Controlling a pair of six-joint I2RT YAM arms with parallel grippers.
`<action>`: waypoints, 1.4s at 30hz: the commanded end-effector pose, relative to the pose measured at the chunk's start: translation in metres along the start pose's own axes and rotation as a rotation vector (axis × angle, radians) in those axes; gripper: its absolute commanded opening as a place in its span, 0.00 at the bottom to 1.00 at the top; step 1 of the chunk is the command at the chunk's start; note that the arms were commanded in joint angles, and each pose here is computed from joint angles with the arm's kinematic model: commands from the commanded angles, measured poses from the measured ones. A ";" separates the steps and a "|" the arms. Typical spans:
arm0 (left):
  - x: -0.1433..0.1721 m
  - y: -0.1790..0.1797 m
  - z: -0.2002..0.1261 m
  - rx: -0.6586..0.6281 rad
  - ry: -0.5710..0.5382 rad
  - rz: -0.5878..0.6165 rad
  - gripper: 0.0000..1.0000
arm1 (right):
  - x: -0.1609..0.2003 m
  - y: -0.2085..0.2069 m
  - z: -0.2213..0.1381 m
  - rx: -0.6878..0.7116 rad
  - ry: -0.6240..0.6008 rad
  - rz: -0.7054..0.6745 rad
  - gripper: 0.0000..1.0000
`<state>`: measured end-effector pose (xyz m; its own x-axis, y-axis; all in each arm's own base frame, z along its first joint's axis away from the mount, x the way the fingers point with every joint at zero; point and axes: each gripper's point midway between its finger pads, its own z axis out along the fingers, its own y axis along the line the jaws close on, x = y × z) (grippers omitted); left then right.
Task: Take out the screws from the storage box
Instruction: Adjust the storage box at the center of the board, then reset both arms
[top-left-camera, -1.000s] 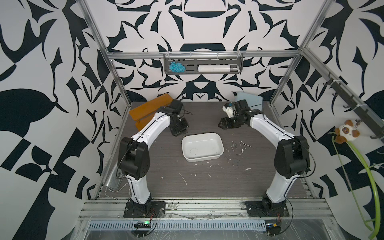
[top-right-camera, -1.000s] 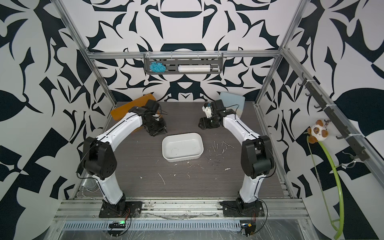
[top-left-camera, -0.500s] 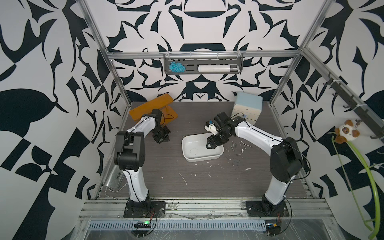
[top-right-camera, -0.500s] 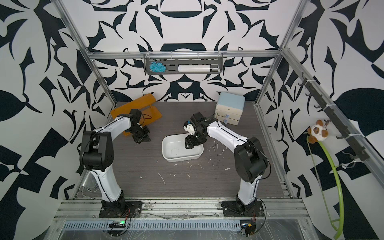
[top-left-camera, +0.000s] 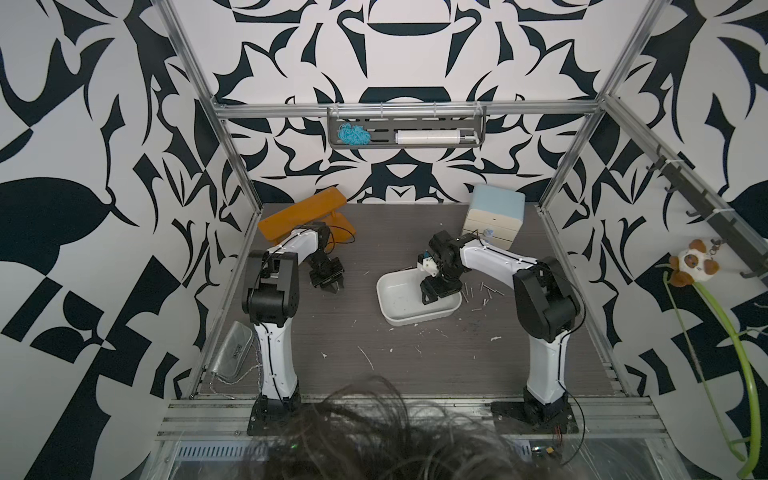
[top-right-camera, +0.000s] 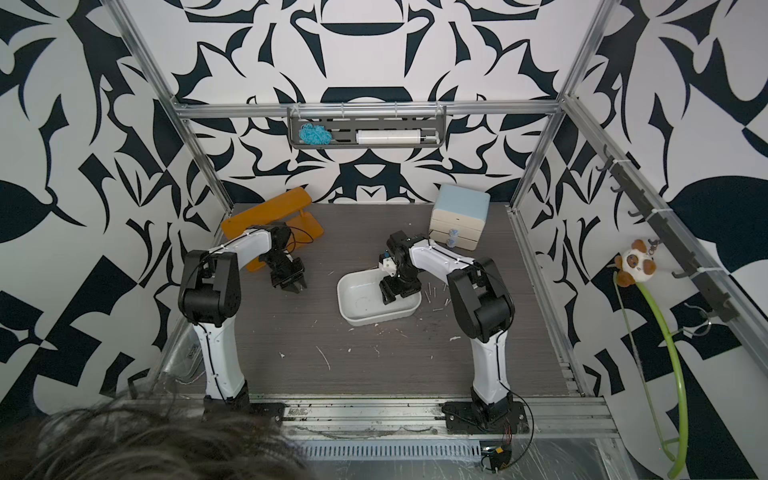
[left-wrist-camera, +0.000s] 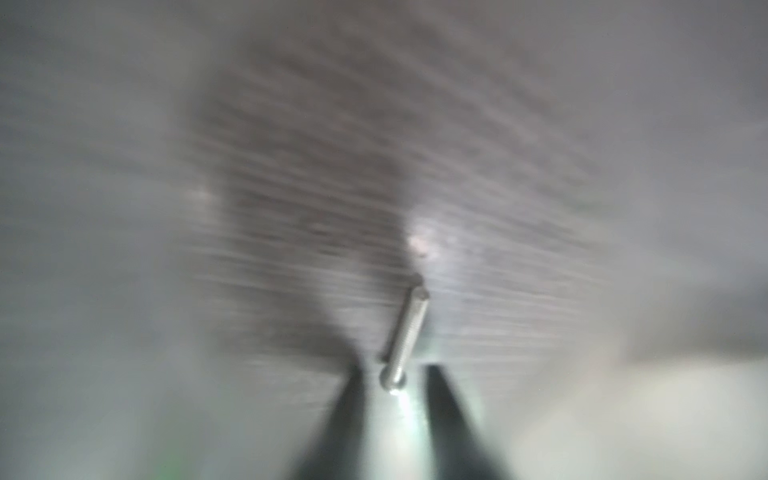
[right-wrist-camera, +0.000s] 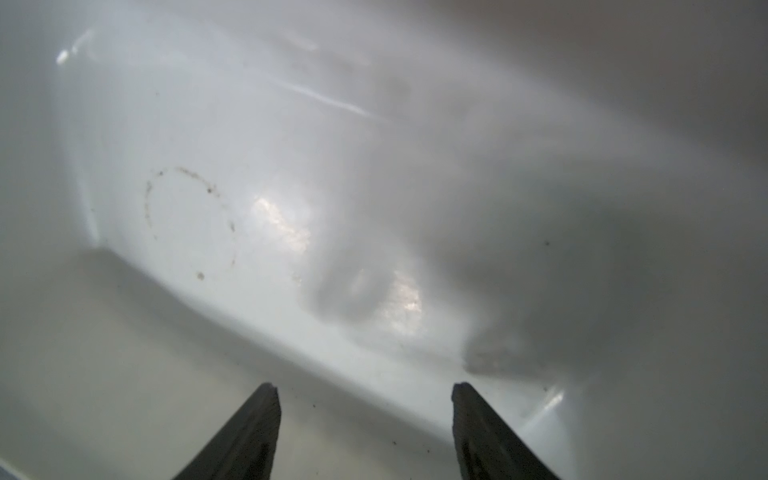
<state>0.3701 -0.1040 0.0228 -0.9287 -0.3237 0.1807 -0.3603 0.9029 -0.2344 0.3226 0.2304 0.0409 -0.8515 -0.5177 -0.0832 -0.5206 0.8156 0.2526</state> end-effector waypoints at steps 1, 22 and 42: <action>-0.004 0.008 0.014 -0.073 0.006 0.018 0.70 | -0.024 0.005 -0.028 0.007 -0.080 -0.040 0.70; -0.036 -0.058 -0.122 0.097 -0.469 0.198 0.99 | -0.061 0.025 -0.113 0.124 -0.478 -0.200 0.75; -0.047 -0.083 -0.192 0.119 -0.653 0.281 0.99 | -0.049 0.022 -0.123 0.196 -0.606 -0.128 0.77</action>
<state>0.4599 -0.1131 0.1970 -0.8589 -0.2371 -0.4540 -0.0938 0.9442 -0.3157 0.3450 0.2409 0.1413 -0.6772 -0.4828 -0.5552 -0.6053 0.7946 0.0474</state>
